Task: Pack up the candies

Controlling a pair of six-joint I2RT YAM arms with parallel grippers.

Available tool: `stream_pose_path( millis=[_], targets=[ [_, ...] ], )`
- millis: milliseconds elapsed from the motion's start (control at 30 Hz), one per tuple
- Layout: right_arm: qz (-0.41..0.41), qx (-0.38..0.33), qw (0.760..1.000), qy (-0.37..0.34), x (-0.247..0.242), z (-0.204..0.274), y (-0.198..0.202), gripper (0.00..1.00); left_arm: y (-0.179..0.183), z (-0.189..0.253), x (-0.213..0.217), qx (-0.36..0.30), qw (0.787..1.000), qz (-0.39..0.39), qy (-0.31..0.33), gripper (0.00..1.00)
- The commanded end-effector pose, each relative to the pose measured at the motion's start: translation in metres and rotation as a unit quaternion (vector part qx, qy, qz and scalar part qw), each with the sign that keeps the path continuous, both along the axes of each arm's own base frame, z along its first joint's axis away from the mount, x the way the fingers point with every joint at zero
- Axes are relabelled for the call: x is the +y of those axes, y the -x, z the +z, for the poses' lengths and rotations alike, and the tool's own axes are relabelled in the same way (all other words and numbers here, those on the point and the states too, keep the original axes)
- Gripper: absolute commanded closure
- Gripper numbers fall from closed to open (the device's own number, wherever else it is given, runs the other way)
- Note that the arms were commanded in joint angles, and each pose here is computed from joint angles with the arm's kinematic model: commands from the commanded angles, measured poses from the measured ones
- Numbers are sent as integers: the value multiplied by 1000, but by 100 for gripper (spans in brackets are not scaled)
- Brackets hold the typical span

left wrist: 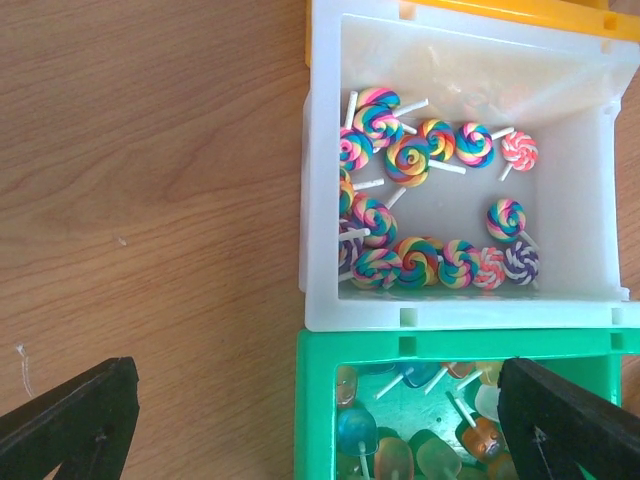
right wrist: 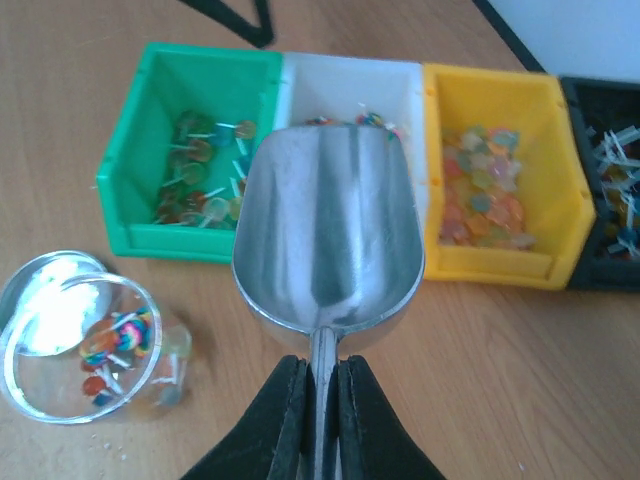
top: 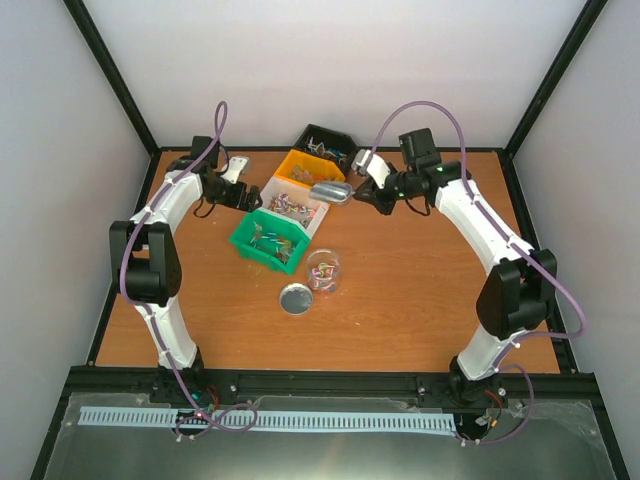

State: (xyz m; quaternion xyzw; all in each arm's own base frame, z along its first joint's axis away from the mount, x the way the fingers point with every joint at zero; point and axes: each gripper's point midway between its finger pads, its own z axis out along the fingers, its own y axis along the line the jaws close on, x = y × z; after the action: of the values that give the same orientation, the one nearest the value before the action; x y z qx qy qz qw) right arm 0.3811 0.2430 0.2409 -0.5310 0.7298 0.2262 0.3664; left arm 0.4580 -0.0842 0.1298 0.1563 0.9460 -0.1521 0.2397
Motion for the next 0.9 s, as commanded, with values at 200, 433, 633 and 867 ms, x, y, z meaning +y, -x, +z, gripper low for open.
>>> stream_pose_path(
  millis=[200, 433, 633, 867],
  targets=[
    [-224, 48, 972, -46, -78, -70, -61, 96, -9, 33, 11, -58, 998, 8, -23, 0],
    [-293, 40, 954, -52, -108, -110, -61, 95, 7, 62, -3, -112, 993, -46, -2, 0],
    [-297, 61, 952, -46, -110, -135, -45, 95, 17, 53, -5, -83, 995, -51, 6, 0],
    [-309, 64, 948, -28, -118, -162, -33, 92, 18, 39, -7, -70, 996, -58, 7, 0]
  ],
)
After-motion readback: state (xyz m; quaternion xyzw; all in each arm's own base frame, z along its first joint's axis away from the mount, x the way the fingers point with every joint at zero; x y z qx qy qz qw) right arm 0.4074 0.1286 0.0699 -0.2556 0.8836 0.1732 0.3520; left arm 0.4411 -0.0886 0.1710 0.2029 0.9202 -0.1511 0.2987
